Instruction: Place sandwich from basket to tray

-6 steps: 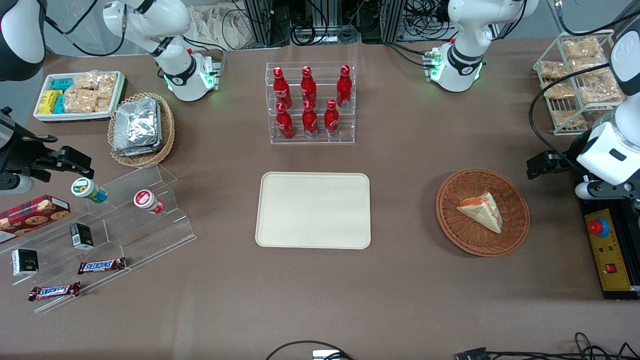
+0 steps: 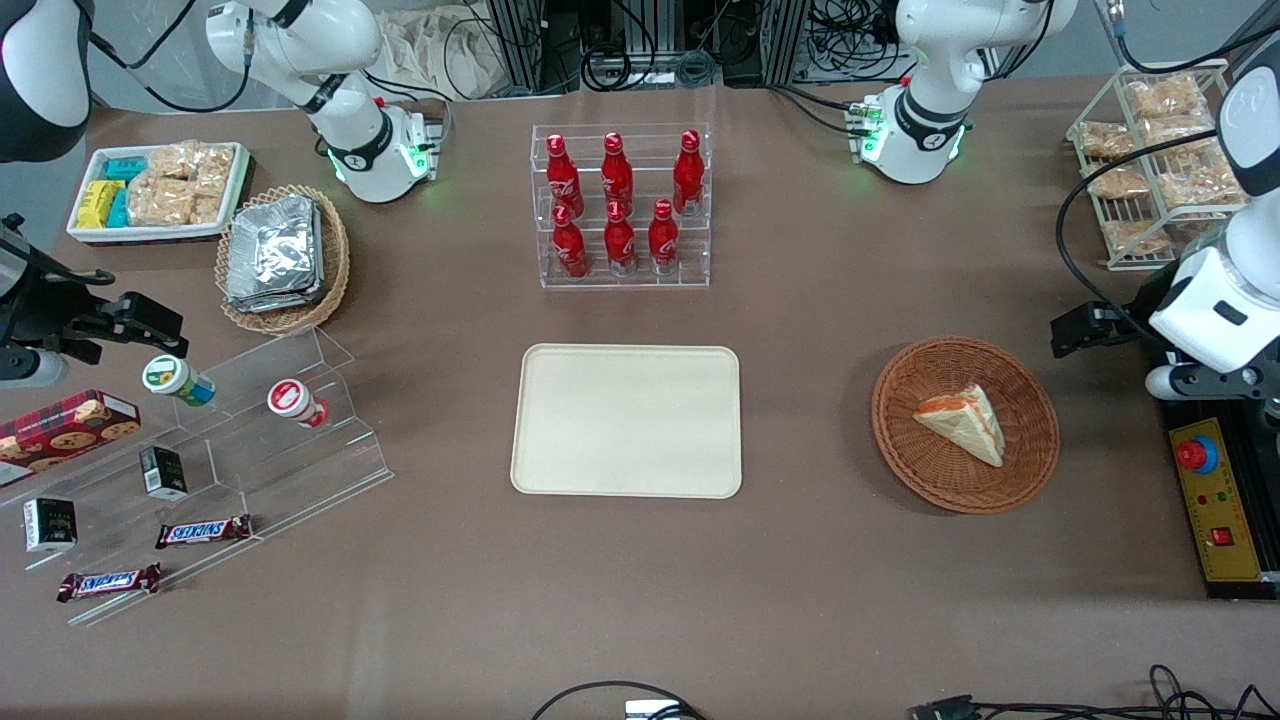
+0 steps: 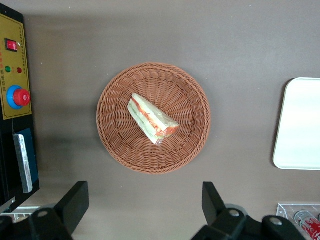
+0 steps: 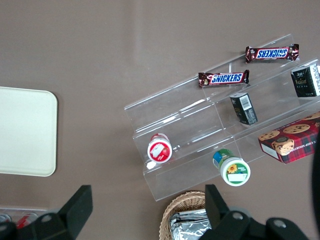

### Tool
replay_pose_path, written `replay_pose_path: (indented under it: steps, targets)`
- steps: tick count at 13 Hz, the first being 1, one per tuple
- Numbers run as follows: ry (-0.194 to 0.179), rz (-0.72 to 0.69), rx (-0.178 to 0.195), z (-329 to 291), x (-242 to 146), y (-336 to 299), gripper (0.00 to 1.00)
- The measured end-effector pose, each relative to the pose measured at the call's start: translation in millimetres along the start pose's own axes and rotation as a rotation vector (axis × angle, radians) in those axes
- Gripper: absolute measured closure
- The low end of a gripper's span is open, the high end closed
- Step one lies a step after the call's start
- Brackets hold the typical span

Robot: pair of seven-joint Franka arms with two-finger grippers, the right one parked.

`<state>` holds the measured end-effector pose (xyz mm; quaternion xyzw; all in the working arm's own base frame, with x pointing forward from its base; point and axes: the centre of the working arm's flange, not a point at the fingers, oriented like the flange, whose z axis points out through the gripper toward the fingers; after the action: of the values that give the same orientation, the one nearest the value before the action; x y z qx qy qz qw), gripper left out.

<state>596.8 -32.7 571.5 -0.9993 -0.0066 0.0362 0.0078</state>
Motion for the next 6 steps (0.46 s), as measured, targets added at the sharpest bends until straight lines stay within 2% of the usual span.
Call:
replay_pose_path:
  steps: [4,6]
  targets:
    - [-0.027,-0.127,0.003,20.7,2.4,-0.1,0.0]
    - [-0.022,-0.189,0.003,39.0,5.3,-0.9,0.0]
